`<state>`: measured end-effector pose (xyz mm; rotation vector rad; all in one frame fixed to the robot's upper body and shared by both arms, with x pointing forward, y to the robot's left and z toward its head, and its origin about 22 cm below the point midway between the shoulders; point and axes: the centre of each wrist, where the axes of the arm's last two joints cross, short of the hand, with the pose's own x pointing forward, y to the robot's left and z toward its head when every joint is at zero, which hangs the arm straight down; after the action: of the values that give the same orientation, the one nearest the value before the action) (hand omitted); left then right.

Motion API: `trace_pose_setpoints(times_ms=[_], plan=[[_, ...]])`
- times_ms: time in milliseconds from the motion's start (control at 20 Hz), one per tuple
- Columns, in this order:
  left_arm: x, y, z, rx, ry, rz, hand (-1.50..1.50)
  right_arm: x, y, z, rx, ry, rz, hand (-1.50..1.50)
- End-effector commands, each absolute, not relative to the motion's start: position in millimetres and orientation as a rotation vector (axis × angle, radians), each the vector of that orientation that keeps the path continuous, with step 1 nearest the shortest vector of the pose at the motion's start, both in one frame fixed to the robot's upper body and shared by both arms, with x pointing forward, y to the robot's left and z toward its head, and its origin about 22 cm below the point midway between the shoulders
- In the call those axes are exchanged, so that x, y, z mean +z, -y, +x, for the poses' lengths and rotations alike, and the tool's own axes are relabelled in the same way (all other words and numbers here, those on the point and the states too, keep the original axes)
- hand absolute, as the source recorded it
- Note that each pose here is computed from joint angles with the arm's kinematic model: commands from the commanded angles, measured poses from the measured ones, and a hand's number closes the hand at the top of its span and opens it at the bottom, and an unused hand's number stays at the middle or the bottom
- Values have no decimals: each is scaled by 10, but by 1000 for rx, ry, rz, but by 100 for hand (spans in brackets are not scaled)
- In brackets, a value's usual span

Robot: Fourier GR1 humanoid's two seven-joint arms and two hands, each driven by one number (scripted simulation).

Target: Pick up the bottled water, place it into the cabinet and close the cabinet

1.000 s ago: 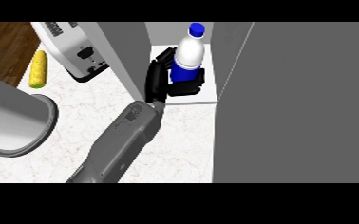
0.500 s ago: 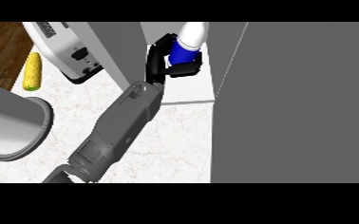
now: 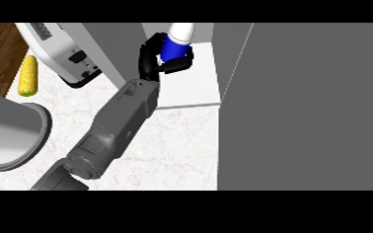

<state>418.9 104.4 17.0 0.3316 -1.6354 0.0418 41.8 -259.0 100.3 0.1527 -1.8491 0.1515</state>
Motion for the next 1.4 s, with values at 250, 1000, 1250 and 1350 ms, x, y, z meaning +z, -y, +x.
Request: trace_pose_setpoints(times_ms=[250, 1000, 1250, 1350], plan=[[162, -1228, 4261, -28, 1691, 532, -150, 1087, 2558, 369, 117, 1878, 218, -150], [639, -949, 4429, 7, 1857, 295, -150, 1016, 2637, 408, 160, 1868, 262, -150], [681, -779, 4398, 22, 1924, 110, -150, 1058, 2559, 400, 143, 1868, 285, -150], [628, -906, 4407, 10, 1936, 67, -150, 1120, 2604, 331, 136, 1841, 269, -150]])
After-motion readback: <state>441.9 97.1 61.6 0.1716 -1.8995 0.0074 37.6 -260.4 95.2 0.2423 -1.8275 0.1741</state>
